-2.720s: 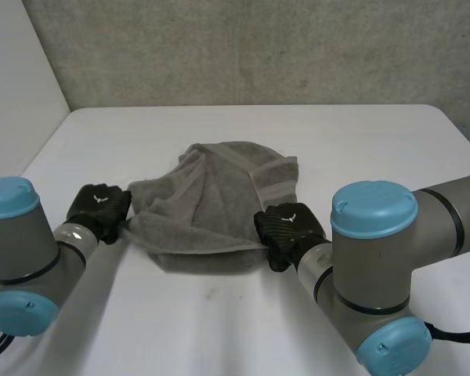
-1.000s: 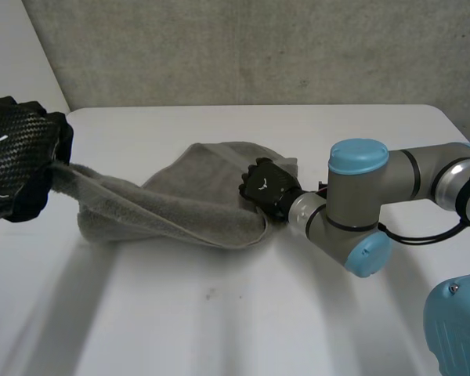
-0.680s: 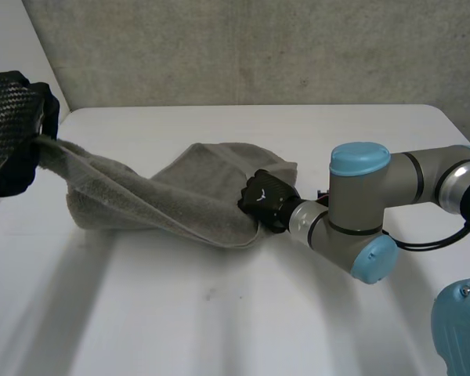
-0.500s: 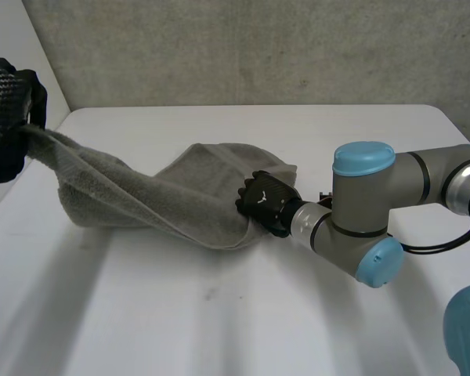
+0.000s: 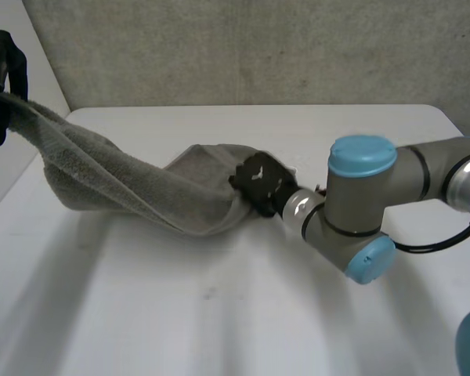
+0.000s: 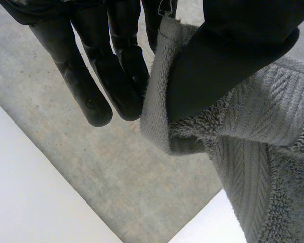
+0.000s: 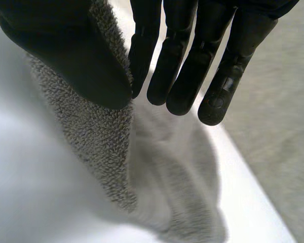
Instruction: Fold the laundry
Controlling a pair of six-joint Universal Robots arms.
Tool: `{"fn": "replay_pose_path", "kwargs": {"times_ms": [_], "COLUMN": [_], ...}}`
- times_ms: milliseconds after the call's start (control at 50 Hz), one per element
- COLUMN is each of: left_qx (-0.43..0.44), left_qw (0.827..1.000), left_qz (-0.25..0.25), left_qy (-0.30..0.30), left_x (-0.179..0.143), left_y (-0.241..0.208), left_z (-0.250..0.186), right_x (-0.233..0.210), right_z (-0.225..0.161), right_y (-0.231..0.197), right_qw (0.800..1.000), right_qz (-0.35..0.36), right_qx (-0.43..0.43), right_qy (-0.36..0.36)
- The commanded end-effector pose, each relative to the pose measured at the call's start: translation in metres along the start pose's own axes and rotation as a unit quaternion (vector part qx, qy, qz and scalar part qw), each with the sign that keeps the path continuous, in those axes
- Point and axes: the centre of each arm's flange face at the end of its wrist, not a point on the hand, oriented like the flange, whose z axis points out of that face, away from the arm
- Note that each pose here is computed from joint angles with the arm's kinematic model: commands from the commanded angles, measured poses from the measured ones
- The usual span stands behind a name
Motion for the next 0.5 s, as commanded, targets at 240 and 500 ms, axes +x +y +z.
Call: {"fn": "replay_pose_path", "kwargs": {"times_ms": [240,500], "left_qx": [-0.022,-0.031], "left_qw": [0.999,0.998], "left_qz": [-0.02,-0.04], "left_qy": [-0.041,-0.026], "left_x": [-0.019,-0.012], "left_y": [0.021,0.032], "left_z": [0.017,0.025], "right_x": [0.06,0.134], "right_z": [-0.054,-0.149], "right_y": [-0.047,-0.12], "right_qw": [0.987,0.942], "right_qz": [0.123,0.141], "right_qx": [-0.001,0.105], "right_qy": [0.105,0.286]}}
